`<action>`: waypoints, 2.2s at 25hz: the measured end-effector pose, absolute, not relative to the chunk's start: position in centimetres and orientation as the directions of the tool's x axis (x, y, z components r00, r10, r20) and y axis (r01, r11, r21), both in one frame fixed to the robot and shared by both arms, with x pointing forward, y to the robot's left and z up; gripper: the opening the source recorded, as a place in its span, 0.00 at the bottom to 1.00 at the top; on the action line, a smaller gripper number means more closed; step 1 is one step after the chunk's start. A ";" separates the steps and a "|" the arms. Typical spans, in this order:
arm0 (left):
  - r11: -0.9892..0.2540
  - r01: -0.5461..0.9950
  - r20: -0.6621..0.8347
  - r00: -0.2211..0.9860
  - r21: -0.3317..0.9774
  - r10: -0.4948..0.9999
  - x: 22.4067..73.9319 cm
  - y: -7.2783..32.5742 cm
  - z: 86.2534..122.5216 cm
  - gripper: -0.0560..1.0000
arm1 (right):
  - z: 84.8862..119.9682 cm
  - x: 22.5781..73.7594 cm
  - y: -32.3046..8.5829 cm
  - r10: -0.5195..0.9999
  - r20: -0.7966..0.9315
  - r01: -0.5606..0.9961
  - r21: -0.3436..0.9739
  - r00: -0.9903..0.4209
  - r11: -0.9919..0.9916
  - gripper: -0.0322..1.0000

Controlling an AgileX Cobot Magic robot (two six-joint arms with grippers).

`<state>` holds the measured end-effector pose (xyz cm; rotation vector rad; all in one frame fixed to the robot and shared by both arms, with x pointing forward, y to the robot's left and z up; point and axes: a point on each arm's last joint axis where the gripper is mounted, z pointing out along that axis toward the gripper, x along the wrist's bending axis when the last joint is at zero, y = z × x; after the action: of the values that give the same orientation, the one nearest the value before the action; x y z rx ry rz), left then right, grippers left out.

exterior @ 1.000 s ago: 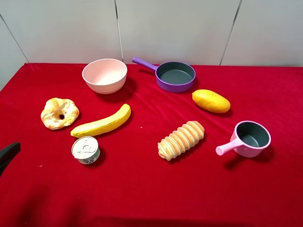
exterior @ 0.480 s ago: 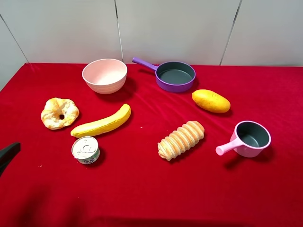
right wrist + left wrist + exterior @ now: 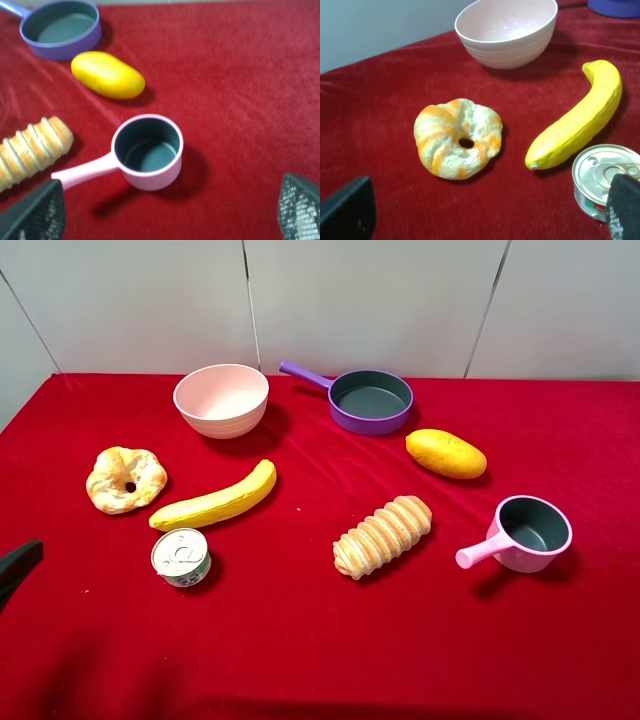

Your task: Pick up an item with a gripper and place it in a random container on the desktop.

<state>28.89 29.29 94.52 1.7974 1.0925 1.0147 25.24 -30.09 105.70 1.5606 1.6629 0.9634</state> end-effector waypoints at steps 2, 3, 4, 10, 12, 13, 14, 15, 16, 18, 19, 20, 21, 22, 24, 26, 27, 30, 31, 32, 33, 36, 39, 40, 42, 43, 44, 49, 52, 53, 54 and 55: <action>-0.322 0.296 0.228 0.310 0.899 0.923 28.9 29.3 94.5 0.91 | 106.3 26.0 -30.0 0.997 0.024 0.531 0.847 -0.078 0.021 0.65; -0.322 0.296 0.228 0.310 0.899 0.923 28.9 29.3 94.5 0.91 | 106.5 26.4 -29.9 0.997 0.022 0.542 0.840 -0.078 0.023 0.65; -0.322 0.296 0.228 0.310 0.899 0.923 28.9 29.3 94.5 0.91 | 106.8 26.7 -29.8 0.997 0.022 0.551 0.834 -0.077 0.025 0.65; -0.322 0.296 0.228 0.310 0.899 0.923 28.9 29.3 94.5 0.91 | 108.1 29.7 -29.4 0.995 -0.015 0.612 0.787 -0.103 0.076 0.65; -0.322 0.296 0.228 0.310 0.899 0.923 28.9 29.3 94.5 0.91 | 108.6 30.7 -29.2 0.993 -0.028 0.625 0.775 -0.117 0.095 0.65; -0.322 0.296 0.228 0.310 0.899 0.923 28.9 29.3 94.5 0.91 | 108.7 31.3 -29.1 0.992 -0.030 0.634 0.767 -0.122 0.102 0.65; -0.322 0.296 0.228 0.310 0.899 0.923 28.9 29.3 94.5 0.91 | 108.9 31.9 -29.0 0.991 -0.035 0.642 0.758 -0.131 0.112 0.65; -0.322 0.296 0.228 0.310 0.899 0.923 28.9 29.3 94.5 0.91 | 109.1 32.4 -28.9 0.989 -0.038 0.648 0.752 -0.141 0.122 0.64; -0.322 0.296 0.228 0.310 0.899 0.923 28.9 29.3 94.5 0.91 | 109.1 33.0 -28.7 0.987 -0.043 0.659 0.740 -0.152 0.134 0.63; -0.322 0.296 0.228 0.310 0.899 0.923 28.9 29.3 94.5 0.91 | 109.3 34.1 -28.5 0.981 -0.060 0.675 0.718 -0.182 0.169 0.60; -0.322 0.296 0.228 0.310 0.899 0.923 28.9 29.3 94.5 0.91 | 109.3 34.8 -28.4 0.978 -0.069 0.682 0.707 -0.196 0.187 0.60; -0.322 0.296 0.228 0.310 0.899 0.923 28.9 29.3 94.5 0.91 | 109.4 35.4 -28.3 0.976 -0.076 0.685 0.701 -0.206 0.199 0.59; -0.322 0.296 0.228 0.310 0.899 0.923 28.9 29.3 94.5 0.91 | 109.4 36.1 -28.1 0.972 -0.085 0.689 0.692 -0.219 0.216 0.59; -0.322 0.296 0.228 0.310 0.899 0.923 28.9 29.3 94.5 0.91 | 109.4 36.6 -27.9 0.967 -0.093 0.688 0.687 -0.237 0.234 0.59; -0.322 0.296 0.228 0.310 0.899 0.923 28.9 29.3 94.5 0.91 | 109.4 37.9 -27.2 0.953 -0.103 0.688 0.670 -0.285 0.279 0.59; -0.322 0.296 0.228 0.310 0.899 0.923 28.9 29.3 94.5 0.91 | 109.5 39.0 -26.4 0.937 -0.118 0.680 0.659 -0.327 0.321 0.59; -0.322 0.296 0.228 0.310 0.899 0.923 28.9 29.3 94.5 0.91 | 109.5 39.7 -25.9 0.929 -0.122 0.680 0.649 -0.348 0.340 0.59; -0.322 0.296 0.228 0.310 0.899 0.923 28.9 29.3 94.5 0.91 | 109.4 41.6 -24.6 0.908 -0.134 0.677 0.626 -0.397 0.388 0.59; -0.322 0.296 0.228 0.310 0.899 0.923 28.9 29.3 94.5 0.91 | 109.3 42.3 -24.1 0.901 -0.136 0.678 0.616 -0.411 0.402 0.59; -0.322 0.296 0.228 0.310 0.899 0.923 28.9 29.3 94.5 0.91 | 109.3 42.9 -23.7 0.895 -0.138 0.677 0.608 -0.424 0.414 0.59; -0.322 0.296 0.228 0.310 0.899 0.923 28.9 29.3 94.5 0.91 | 109.2 43.6 -23.3 0.888 -0.139 0.679 0.596 -0.438 0.428 0.59; -0.322 0.296 0.228 0.310 0.899 0.923 28.9 29.3 94.5 0.91 | 108.9 45.5 -22.1 0.869 -0.150 0.672 0.577 -0.472 0.465 0.59; -0.322 0.296 0.228 0.310 0.899 0.923 28.9 29.3 94.5 0.91 | 108.5 47.5 -21.1 0.849 -0.164 0.665 0.555 -0.502 0.500 0.59; -0.322 0.296 0.228 0.310 0.899 0.923 28.9 29.3 94.5 0.91 | 108.5 48.1 -20.8 0.844 -0.169 0.661 0.551 -0.510 0.509 0.59; -0.322 0.296 0.228 0.310 0.899 0.923 28.9 29.3 94.5 0.91 | 108.1 49.5 -20.2 0.826 -0.182 0.653 0.532 -0.533 0.538 0.59; -0.322 0.296 0.228 0.310 0.899 0.923 28.9 29.3 94.5 0.91 | 108.0 50.1 -19.9 0.818 -0.190 0.646 0.528 -0.543 0.552 0.59; -0.322 0.296 0.228 0.310 0.899 0.923 28.9 29.3 94.5 0.91 | 107.8 50.8 -19.6 0.808 -0.197 0.640 0.518 -0.556 0.567 0.59; -0.322 0.296 0.228 0.310 0.899 0.923 28.9 29.3 94.5 0.91 | 106.3 53.8 -18.5 0.744 -0.233 0.604 0.459 -0.626 0.652 0.59; -0.322 0.296 0.228 0.310 0.899 0.923 28.9 29.3 94.5 0.91 | 105.2 55.1 -18.0 0.704 -0.248 0.580 0.423 -0.665 0.696 0.59; -0.322 0.296 0.228 0.310 0.899 0.923 28.9 29.3 94.5 0.91 | 104.9 55.4 -17.8 0.693 -0.251 0.574 0.412 -0.676 0.708 0.59; -0.322 0.296 0.228 0.310 0.899 0.923 28.9 29.3 94.5 0.91 | 104.6 55.7 -17.7 0.684 -0.253 0.568 0.403 -0.685 0.718 0.59; -0.322 0.296 0.228 0.310 0.899 0.923 28.9 29.3 94.5 0.91 | 104.2 56.0 -17.6 0.671 -0.255 0.561 0.391 -0.696 0.730 0.59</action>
<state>28.89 29.29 94.52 1.7974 1.0925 1.0147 56.03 -17.58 104.19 0.9493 2.5521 0.4007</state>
